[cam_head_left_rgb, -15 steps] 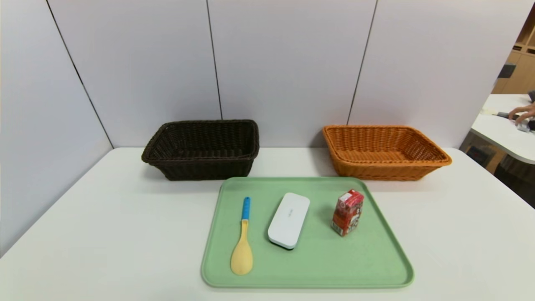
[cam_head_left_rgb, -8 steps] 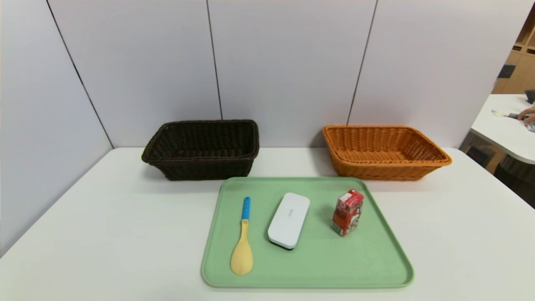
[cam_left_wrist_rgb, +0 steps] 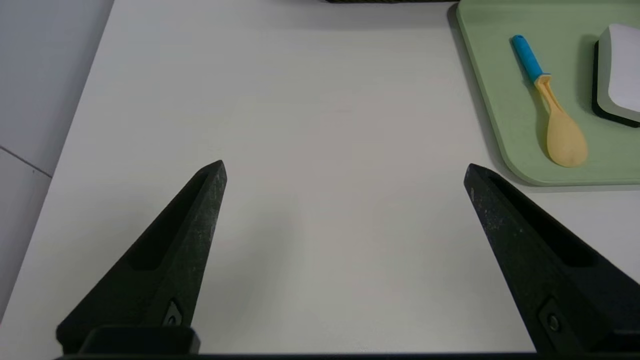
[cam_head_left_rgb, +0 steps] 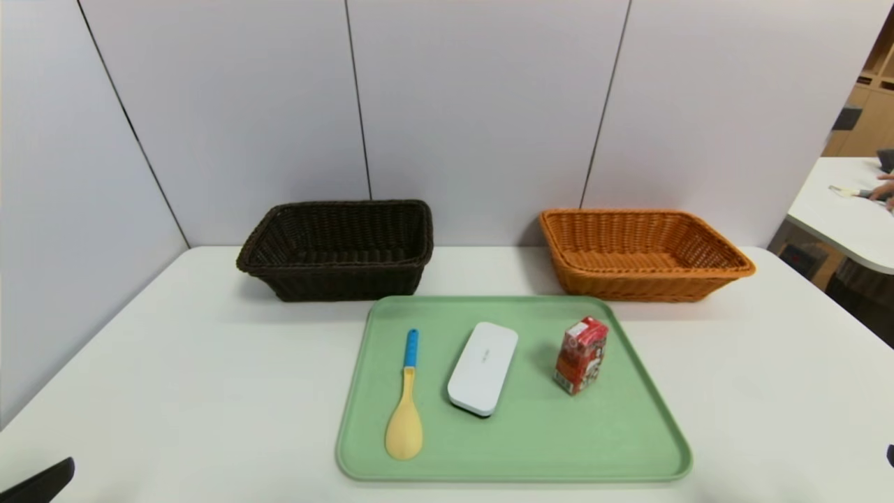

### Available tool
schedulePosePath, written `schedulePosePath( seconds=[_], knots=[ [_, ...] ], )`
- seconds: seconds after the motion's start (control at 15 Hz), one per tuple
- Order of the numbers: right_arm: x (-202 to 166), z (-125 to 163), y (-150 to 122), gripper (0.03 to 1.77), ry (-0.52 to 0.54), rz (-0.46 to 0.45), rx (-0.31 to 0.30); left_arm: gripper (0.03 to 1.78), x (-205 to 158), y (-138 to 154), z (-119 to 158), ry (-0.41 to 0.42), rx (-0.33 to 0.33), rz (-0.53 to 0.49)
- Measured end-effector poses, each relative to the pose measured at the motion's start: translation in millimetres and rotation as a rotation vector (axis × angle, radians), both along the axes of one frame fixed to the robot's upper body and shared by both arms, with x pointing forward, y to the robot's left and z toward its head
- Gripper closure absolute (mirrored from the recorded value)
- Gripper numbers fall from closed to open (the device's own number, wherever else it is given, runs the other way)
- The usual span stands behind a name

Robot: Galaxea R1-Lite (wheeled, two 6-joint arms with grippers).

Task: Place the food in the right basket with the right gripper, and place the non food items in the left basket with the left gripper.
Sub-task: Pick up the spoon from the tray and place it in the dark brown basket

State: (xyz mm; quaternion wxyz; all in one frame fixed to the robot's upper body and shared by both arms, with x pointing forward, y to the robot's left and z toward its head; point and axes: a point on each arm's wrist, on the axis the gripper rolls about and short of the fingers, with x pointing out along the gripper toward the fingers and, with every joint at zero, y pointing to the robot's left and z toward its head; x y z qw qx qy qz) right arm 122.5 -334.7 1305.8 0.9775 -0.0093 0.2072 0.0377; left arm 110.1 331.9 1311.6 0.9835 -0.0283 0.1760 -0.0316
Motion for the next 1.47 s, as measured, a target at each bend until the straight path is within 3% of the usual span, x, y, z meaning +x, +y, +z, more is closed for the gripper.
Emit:
schedulePosePath(
  seconds=[0.27, 0.47, 0.87, 1.07, 1.47],
  knots=[
    [37, 19, 1, 0.10, 0.171, 0.014, -0.016, 0.12, 41, -3, 34, 0.084, -0.039, -0.104],
    [60, 25, 2, 0.10, 0.242, 0.031, -0.027, 0.12, 76, -10, 40, 0.175, -0.048, -0.220],
    [124, 35, 7, 0.10, 0.312, 0.059, -0.030, 0.12, 132, -64, 42, 0.344, -0.067, -0.450],
    [143, 32, 21, 0.10, 0.354, 0.121, -0.044, 0.12, 153, -109, 39, 0.441, -0.074, -0.441],
    [167, 26, 41, 0.10, 0.413, 0.157, -0.067, 0.12, 182, -201, 12, 0.545, -0.018, -0.246]
  ],
)
